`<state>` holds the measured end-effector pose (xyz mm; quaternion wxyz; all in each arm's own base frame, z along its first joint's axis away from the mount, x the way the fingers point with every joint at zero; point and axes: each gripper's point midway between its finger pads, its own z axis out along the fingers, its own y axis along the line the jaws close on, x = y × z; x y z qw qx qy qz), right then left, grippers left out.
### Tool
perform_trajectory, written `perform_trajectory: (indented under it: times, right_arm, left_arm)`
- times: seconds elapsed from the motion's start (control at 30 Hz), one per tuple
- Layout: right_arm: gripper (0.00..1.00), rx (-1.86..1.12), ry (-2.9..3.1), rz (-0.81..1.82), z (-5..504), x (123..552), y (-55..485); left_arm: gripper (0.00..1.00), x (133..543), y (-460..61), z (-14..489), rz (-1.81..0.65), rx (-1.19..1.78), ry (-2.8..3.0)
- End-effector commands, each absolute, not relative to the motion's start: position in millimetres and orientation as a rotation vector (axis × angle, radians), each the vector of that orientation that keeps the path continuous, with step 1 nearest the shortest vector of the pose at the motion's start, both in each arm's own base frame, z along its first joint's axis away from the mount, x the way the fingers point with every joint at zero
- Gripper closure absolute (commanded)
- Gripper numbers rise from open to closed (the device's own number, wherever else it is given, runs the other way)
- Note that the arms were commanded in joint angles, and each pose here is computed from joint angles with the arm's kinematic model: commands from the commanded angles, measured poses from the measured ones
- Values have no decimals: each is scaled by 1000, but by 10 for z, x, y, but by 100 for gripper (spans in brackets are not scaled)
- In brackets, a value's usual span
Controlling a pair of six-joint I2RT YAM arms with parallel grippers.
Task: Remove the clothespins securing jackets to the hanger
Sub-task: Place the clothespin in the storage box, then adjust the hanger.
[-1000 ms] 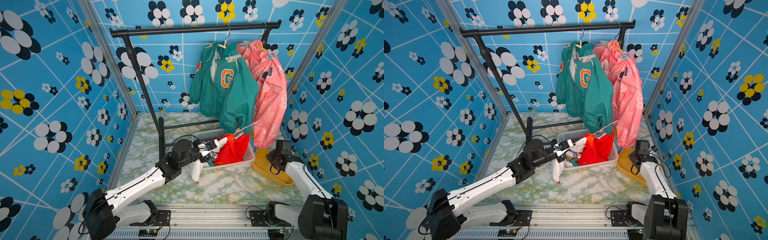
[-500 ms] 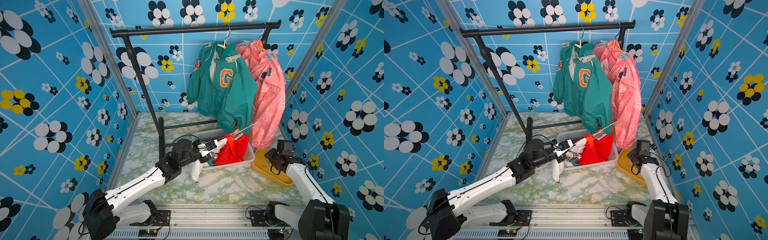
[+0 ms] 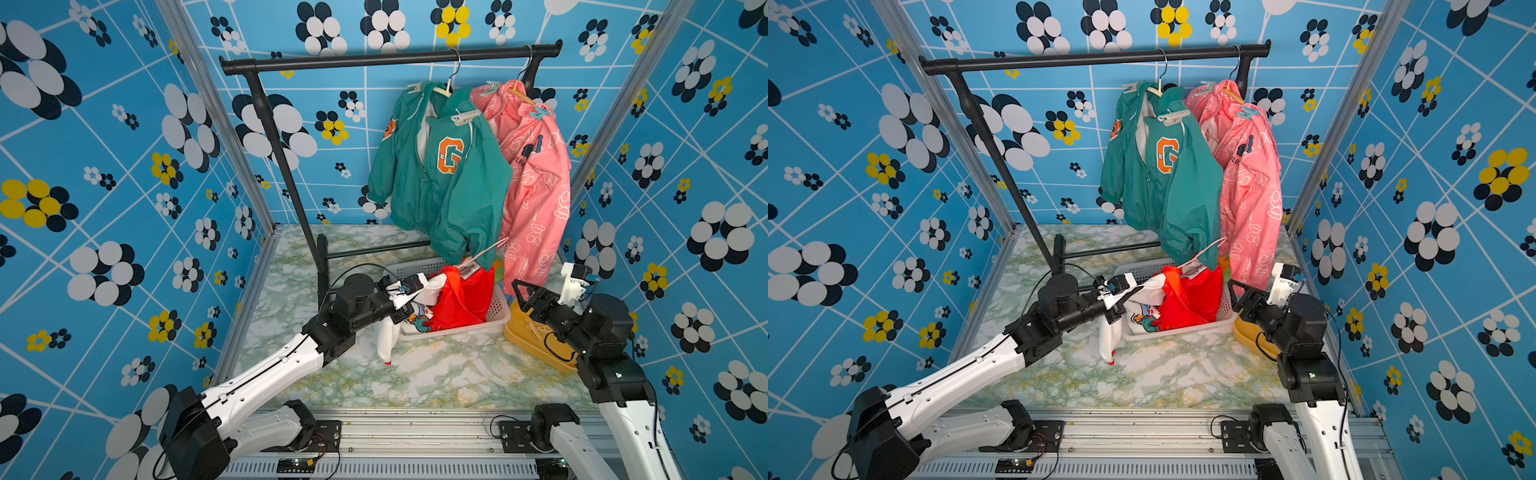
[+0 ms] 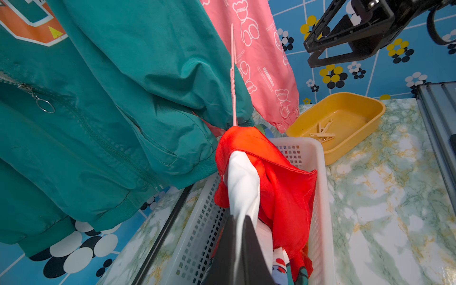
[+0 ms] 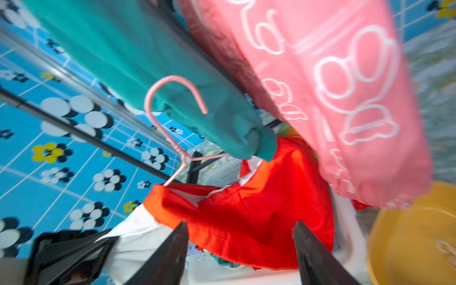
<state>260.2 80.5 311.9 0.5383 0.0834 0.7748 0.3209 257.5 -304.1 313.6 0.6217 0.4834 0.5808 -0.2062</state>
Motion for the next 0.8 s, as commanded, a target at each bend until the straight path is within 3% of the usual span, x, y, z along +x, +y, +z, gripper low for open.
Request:
perform_trajectory:
  times: [0.0, 0.2, 0.53, 0.6, 0.7, 0.77]
  right_arm:
    - [28, -14, 1776, 843, 3351, 2630, 1180]
    - [28, -250, 1733, 836, 3599, 2749, 1717]
    - [35, -92, 1721, 640, 3569, 3063, 1503]
    - [42, -68, 1732, 607, 3525, 3144, 1475]
    - [67, -43, 1750, 567, 3478, 3262, 1459]
    - [78, -47, 1750, 546, 3499, 3309, 1459]
  left_arm:
    - [100, 2433, -3049, 3529, -564, 1085, 1236]
    - [100, 2342, -3062, 3549, -630, 1099, 1239]
    - [100, 2171, -3028, 3626, -689, 1123, 1198]
    - [100, 2161, -3025, 3626, -693, 1127, 1198]
    - [100, 2178, -3026, 3603, -692, 1132, 1208]
    - [100, 2227, -3021, 3570, -686, 1128, 1228]
